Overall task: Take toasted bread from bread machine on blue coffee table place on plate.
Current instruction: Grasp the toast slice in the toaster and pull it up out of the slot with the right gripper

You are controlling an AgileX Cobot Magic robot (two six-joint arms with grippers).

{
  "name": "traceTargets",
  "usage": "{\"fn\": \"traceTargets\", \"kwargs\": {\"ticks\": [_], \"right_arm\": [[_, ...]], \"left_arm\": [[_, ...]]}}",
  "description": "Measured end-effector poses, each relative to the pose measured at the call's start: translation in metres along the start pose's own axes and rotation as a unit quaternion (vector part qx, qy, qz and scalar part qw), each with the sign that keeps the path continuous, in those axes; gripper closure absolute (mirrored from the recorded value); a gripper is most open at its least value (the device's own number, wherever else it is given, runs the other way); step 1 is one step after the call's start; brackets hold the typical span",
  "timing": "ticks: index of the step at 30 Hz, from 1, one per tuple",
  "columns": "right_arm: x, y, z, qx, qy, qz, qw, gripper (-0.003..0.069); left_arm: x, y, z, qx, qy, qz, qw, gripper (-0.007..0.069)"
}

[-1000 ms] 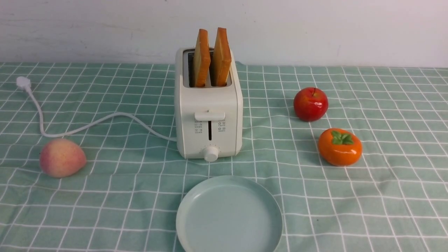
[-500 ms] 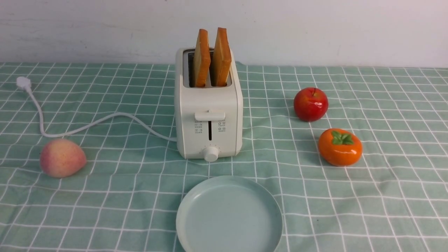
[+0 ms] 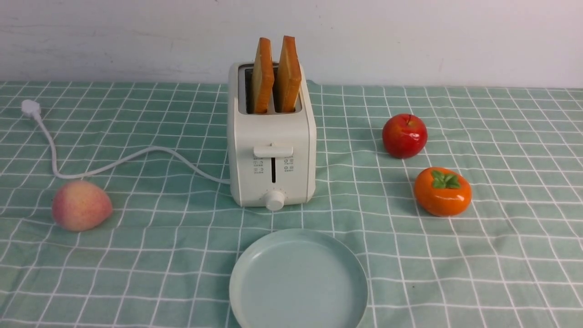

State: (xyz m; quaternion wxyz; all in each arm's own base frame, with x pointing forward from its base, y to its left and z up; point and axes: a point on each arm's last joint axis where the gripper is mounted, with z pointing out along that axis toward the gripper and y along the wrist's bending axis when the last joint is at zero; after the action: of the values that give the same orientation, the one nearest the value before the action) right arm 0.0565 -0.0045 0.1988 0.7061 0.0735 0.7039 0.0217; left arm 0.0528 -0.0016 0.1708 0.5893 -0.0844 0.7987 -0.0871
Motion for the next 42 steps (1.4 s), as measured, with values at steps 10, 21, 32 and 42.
{"fn": "traceTargets", "kwargs": {"ticks": [10, 21, 32, 42], "right_arm": [[-0.02, 0.006, -0.002, -0.029, -0.109, -0.02, 0.993, 0.0419], [-0.037, 0.011, -0.008, -0.075, -0.201, 0.066, 0.974, 0.0419], [-0.18, 0.027, -0.013, -0.097, -0.285, 0.144, 0.943, 0.0419], [-0.278, 0.036, 0.098, 0.004, -0.041, 0.092, 0.995, 0.0419]], "left_arm": [[-0.02, -0.006, -0.002, 0.032, -0.109, 0.004, 0.994, 0.0389], [-0.053, -0.014, -0.019, 0.126, -0.294, -0.145, 0.936, 0.0389], [-0.148, -0.033, -0.069, 0.21, -0.443, -0.213, 0.845, 0.0389], [-0.238, -0.061, -0.019, 0.043, -0.121, -0.139, 0.982, 0.0389]]}}
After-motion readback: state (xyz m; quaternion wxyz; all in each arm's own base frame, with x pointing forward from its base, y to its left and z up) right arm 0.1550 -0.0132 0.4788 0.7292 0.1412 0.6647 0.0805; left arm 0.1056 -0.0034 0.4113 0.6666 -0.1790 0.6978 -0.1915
